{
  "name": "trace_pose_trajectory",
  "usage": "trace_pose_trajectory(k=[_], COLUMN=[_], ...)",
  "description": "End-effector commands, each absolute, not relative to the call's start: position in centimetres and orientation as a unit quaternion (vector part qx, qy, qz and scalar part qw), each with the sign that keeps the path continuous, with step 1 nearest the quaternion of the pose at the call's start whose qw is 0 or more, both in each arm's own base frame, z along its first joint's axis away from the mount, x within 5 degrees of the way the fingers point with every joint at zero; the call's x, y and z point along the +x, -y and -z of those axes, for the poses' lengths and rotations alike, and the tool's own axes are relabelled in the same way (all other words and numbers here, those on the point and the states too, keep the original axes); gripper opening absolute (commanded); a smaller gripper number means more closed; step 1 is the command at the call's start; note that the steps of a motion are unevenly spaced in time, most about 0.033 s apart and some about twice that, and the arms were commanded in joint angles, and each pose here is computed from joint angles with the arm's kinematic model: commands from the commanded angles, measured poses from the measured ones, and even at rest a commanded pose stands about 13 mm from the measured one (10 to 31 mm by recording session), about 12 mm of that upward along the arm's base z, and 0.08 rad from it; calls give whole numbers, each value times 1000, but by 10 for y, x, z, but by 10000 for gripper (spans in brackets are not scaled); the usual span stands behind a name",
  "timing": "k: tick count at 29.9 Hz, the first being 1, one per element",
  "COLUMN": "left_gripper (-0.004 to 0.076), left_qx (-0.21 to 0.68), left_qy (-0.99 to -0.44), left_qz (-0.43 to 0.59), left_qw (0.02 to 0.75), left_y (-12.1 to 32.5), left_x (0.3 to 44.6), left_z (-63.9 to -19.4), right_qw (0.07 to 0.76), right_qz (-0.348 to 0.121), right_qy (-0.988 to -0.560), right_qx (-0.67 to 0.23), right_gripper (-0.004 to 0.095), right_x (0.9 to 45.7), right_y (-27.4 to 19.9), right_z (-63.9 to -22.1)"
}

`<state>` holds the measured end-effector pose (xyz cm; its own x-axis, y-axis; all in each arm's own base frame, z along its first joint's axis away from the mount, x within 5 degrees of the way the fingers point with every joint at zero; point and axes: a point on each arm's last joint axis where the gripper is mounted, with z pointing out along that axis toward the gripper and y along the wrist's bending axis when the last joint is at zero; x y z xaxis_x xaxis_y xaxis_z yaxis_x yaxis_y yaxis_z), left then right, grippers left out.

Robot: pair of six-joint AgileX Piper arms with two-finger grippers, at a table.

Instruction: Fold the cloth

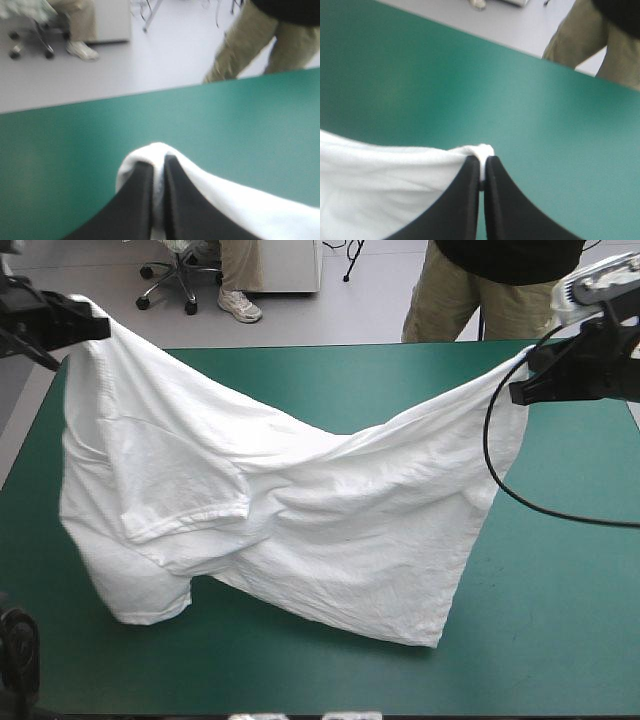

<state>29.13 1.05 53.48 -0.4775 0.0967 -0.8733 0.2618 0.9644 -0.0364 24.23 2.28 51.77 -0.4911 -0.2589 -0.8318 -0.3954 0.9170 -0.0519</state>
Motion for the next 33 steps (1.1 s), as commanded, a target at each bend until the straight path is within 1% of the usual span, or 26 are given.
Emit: trace_pose_trajectory(k=[1,4,6,10,13,15,17,18,20,21,23,24,25,26,27,28,30,33], left_gripper=[-9,-9,-9,-9,-9,-7,29,83,196,299,446,502,531,531,520,509,479,458], left_qx=[118,120,123,99,80,67,60,56,50,47,37,33,35,36,39,42,54,78], left_qy=[-841,-862,-870,-860,-854,-857,-865,-869,-877,-882,-889,-893,-896,-898,-902,-903,-908,-913], left_qz=[144,162,165,162,160,160,164,166,171,174,180,184,186,188,189,191,189,173], left_qw=[508,465,448,474,489,485,471,463,446,435,420,410,403,397,386,381,371,361], left_y=[-4,1,10,20,25,26,27,26,27,27,27,28,28,29,29,29,29,29], left_x=[324,368,398,445,468,479,488,492,498,501,504,505,505,504,502,500,493,477], left_z=[-513,-471,-443,-404,-382,-367,-349,-340,-325,-316,-306,-301,-298,-297,-296,-298,-307,-328], right_qw=[449,416,416,438,437,430,423,419,414,413,412,413,417,425,434,441,448,438], right_qz=[-65,-51,-44,-36,-25,-25,-23,-23,-24,-25,-26,-26,-25,-25,-23,-20,-19,-35], right_qy=[-873,-894,-896,-890,-893,-897,-900,-902,-905,-905,-906,-906,-905,-901,-897,-894,-891,-895], right_qx=[-179,-158,-149,-120,-105,-100,-99,-99,-98,-96,-91,-88,-84,-80,-77,-74,-72,-72], right_gripper=[-13,-13,-13,-13,-13,-13,-9,3,74,137,286,375,460,534,588,619,628,622], right_x=[280,325,352,399,425,436,447,451,459,462,468,471,473,473,474,474,469,451], right_y=[-19,-13,-10,-5,-2,-1,0,0,1,1,1,2,3,5,6,9,14,12], right_z=[-492,-457,-439,-406,-380,-366,-353,-347,-339,-335,-330,-329,-330,-333,-338,-344,-361,-392])
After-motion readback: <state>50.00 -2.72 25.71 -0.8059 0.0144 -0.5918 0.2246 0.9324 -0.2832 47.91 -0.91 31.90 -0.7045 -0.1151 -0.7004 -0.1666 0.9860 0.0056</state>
